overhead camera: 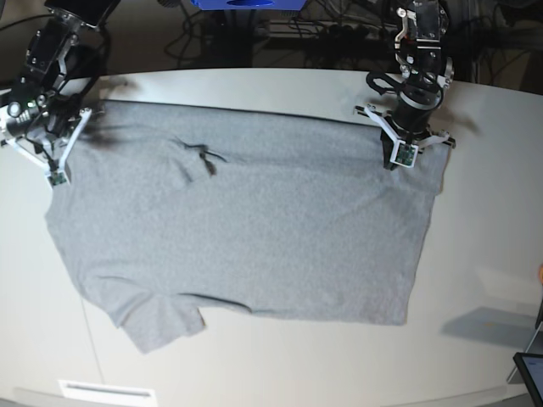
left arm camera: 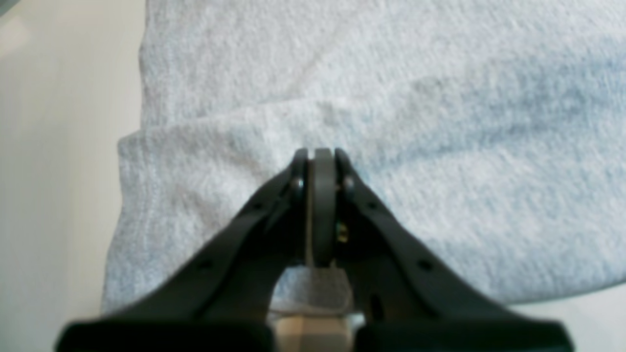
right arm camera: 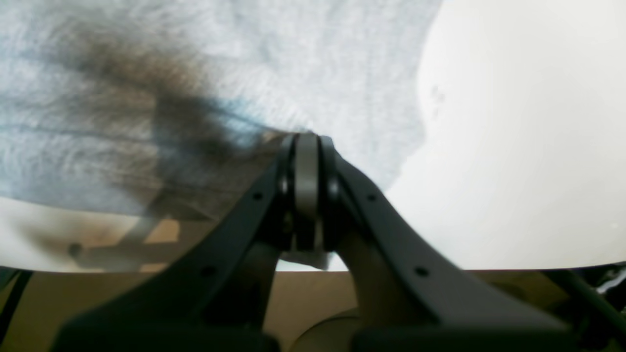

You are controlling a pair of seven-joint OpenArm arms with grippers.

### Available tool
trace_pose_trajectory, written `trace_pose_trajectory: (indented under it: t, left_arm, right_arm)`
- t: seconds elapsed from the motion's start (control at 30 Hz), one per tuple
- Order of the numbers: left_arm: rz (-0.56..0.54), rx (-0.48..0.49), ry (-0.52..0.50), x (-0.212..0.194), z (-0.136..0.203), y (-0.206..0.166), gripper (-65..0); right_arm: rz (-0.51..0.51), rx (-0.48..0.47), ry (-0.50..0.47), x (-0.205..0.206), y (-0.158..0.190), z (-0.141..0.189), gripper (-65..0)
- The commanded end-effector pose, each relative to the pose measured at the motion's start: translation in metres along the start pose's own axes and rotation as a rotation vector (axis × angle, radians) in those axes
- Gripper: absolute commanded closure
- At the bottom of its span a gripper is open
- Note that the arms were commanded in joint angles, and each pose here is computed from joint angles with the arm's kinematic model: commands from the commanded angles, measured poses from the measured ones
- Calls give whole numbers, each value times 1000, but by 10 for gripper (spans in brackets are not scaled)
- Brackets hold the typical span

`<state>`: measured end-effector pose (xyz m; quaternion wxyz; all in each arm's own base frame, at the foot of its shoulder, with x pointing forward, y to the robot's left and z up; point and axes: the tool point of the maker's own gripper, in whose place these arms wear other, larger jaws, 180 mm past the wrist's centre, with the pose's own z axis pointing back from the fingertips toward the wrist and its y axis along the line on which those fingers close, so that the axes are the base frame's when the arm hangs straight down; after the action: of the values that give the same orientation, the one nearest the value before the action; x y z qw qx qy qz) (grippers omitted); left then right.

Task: Fold the T-shirt properly
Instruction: 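Adjust both grippers' grip on the shoulder corners, pulling the collar edge taut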

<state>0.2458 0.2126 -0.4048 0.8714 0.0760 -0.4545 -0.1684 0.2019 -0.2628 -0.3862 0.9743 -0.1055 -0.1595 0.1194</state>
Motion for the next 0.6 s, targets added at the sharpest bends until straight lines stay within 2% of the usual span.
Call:
trace_pose_trajectory:
  t: [0.0, 0.17, 0.57]
  left_arm:
    - [-15, 15, 29, -6, 2, 6, -27]
    - [-15, 15, 30, -6, 2, 5, -27]
    - [-27, 14, 41, -11, 6, 8, -27]
  right_arm:
    - [8, -27, -20, 6, -8, 4, -7]
    - [11, -42, -31, 12, -15, 6, -7]
    - [0, 4, 9, 6, -9, -10, -7]
